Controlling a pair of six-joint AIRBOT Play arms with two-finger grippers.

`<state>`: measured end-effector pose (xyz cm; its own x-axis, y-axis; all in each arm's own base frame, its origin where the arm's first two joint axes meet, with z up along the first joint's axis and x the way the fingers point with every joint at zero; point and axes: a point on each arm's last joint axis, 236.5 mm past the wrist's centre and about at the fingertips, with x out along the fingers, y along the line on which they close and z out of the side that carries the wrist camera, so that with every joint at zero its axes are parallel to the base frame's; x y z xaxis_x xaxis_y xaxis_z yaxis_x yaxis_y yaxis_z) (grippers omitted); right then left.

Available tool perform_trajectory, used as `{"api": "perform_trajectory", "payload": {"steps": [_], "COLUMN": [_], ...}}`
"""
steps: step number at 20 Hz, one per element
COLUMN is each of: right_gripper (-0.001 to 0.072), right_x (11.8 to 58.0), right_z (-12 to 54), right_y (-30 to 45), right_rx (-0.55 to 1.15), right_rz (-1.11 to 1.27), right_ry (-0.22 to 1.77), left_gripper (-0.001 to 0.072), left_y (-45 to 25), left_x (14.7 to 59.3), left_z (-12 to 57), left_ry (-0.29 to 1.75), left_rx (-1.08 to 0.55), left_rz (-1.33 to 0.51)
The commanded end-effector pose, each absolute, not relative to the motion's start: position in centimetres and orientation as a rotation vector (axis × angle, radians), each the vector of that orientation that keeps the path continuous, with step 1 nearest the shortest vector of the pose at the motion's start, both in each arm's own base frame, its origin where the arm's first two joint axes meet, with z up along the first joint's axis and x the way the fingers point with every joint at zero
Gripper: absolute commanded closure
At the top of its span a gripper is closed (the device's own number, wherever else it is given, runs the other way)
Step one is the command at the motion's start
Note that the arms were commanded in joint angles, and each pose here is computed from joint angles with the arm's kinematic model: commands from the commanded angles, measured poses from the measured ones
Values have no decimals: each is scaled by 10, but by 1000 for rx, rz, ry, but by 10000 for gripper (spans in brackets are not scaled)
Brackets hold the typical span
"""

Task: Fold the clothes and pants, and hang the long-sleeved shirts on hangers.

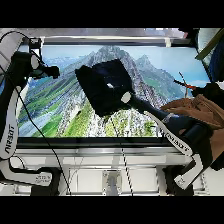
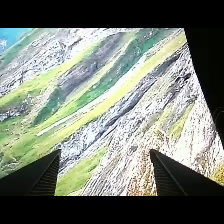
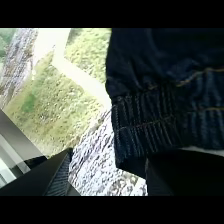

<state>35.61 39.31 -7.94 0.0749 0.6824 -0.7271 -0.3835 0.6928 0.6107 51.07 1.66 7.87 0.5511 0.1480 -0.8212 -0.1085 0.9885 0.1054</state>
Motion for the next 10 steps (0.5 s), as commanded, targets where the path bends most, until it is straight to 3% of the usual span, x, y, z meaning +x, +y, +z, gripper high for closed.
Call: {"api": "perform_trajectory", "payload": {"steps": [1, 2, 3, 4, 5, 10], "right_gripper": [224, 305, 424, 593, 691, 691], "right_x": [355, 354, 356, 358, 359, 355], "right_z": [-83, -82, -81, -79, -77, 3], "right_y": [403, 406, 408, 409, 409, 378], "right_rx": [331, 358, 379, 391, 399, 301], "right_rz": [816, 816, 813, 810, 809, 923], "right_ry": [1274, 1280, 1277, 1270, 1267, 1219], "left_gripper": [97, 97, 97, 97, 98, 97], "left_y": [17, 17, 17, 17, 17, 33], "left_x": [510, 510, 510, 510, 509, 485], "left_z": [79, 79, 79, 78, 77, 75], "left_ry": [976, 977, 977, 979, 984, 1072], "left_rx": [47, 46, 46, 47, 47, 74], "left_rz": [151, 151, 151, 151, 152, 176]}}
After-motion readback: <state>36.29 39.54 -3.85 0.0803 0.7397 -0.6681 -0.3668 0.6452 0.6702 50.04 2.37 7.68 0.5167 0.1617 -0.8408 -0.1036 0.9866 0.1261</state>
